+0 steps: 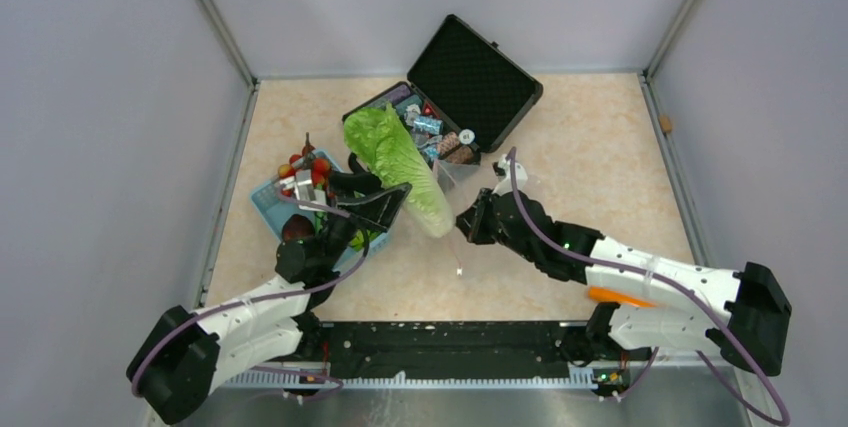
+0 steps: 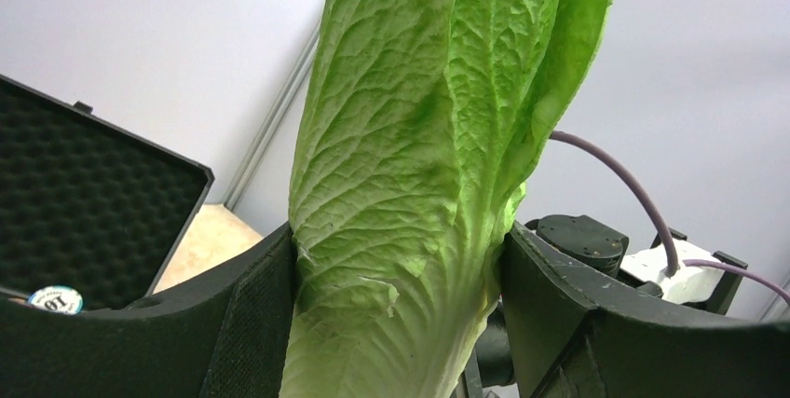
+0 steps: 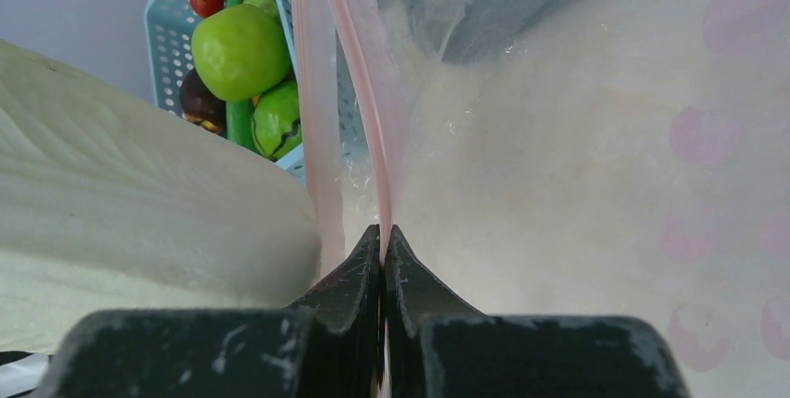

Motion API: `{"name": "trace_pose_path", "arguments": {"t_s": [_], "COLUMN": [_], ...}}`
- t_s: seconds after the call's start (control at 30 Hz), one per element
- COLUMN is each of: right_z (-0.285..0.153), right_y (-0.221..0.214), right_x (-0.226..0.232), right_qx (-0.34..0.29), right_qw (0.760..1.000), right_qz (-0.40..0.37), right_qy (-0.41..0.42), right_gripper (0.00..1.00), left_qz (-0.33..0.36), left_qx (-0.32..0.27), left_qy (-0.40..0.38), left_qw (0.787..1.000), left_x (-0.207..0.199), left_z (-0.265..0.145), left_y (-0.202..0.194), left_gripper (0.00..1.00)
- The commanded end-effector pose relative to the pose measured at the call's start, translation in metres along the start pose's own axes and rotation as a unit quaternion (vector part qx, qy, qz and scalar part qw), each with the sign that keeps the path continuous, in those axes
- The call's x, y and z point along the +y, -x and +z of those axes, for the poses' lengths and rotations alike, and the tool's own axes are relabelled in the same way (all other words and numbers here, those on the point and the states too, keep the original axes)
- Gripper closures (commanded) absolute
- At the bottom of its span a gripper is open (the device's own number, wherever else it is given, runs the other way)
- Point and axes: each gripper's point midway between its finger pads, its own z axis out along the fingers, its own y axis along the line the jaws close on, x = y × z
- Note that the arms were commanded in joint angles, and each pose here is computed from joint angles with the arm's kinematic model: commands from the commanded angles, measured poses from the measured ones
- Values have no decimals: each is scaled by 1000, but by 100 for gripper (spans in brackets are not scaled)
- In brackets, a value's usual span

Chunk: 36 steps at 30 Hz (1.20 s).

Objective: Place the food in the zip-top bag and seal the zipper
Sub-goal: Place the fake vegetable in the zipper food storage bag.

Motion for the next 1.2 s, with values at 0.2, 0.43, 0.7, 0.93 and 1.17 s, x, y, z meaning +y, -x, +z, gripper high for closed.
{"name": "trace_pose_path", "arguments": {"t_s": [0.2,0.43,0.7,0.93,1.17], "right_z": [-21,-32,-44,-55,-61], "right_y": [34,47,62,75,93], "right_x": [44,51,58,79,89], "right_qx": [-26,-45,-36,-54,-85], "right_qw": [996,994,996,988,981], "right_qz": [40,49,34,79,102], "right_qy": [79,92,73,124,142], "right_gripper": [100,100,100,100,100], "left_qz": [21,57,87,80,90], "left_qx": [-76,-58,-46,-61,-19], "left_qy": [-51,-27,-38,-58,-68], "left_qw": [996,996,994,993,993], "left_x": [-20,-1,-8,-22,-21], "left_z": [12,11,23,28,22], "left_y": [29,14,9,13,-7], "left_gripper": [100,100,100,100,81]}}
